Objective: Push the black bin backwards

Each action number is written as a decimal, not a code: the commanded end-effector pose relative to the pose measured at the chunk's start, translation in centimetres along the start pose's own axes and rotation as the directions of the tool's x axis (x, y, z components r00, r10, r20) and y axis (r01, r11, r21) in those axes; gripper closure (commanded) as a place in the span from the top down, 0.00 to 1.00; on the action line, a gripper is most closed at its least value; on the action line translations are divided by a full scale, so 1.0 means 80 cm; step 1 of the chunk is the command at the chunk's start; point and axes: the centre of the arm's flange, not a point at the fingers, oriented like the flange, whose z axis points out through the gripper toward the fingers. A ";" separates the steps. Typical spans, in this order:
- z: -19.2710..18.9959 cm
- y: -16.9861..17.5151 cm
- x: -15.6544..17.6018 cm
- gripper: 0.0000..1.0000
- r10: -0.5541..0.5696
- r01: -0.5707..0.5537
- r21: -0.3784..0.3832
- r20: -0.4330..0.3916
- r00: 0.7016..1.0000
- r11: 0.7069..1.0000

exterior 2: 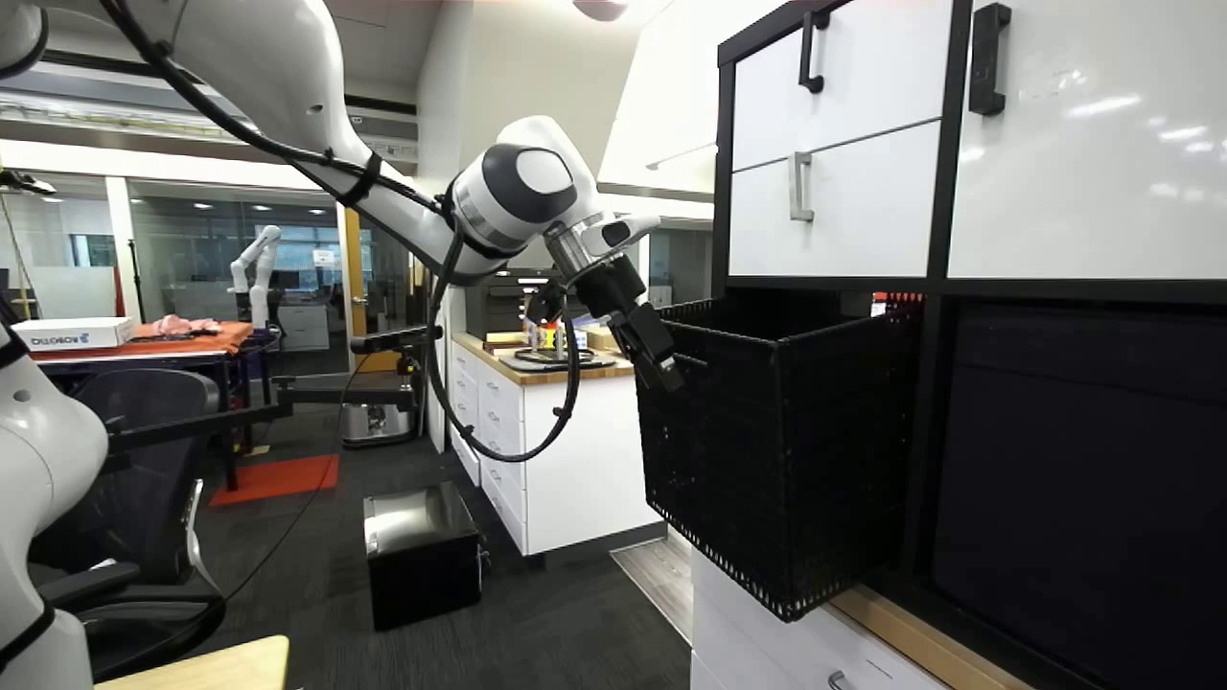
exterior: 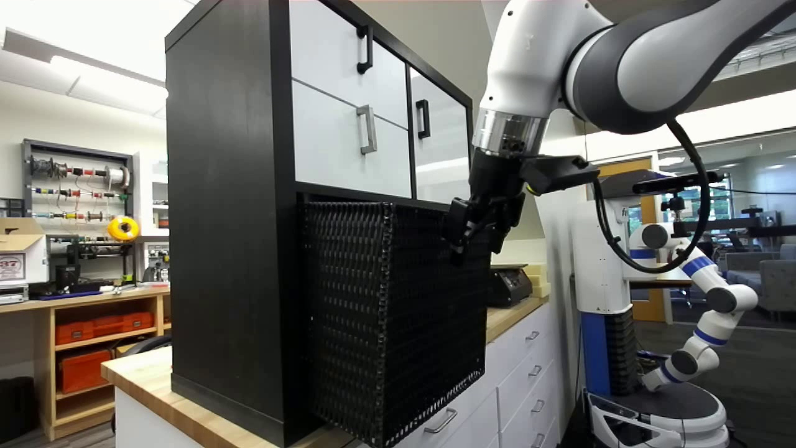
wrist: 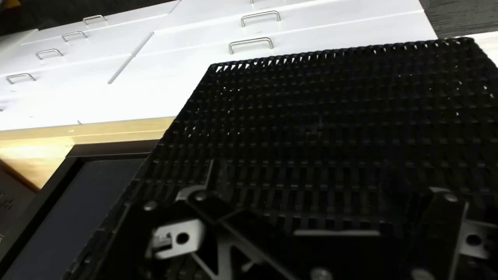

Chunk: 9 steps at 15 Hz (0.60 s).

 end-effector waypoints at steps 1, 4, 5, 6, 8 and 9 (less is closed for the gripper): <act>0.035 -0.006 0.011 1.00 0.058 -0.057 0.039 -0.022 0.998 0.998; 0.062 -0.011 0.022 1.00 0.072 -0.068 0.092 -0.036 0.997 0.993; 0.068 -0.013 0.028 1.00 0.075 -0.070 0.102 -0.046 0.996 0.992; 0.074 -0.015 0.036 1.00 0.073 -0.066 0.114 -0.060 0.995 0.991; 0.079 -0.018 0.056 1.00 0.076 -0.064 0.133 -0.090 0.993 0.989; 0.080 -0.020 0.067 1.00 0.074 -0.059 0.140 -0.107 0.992 0.988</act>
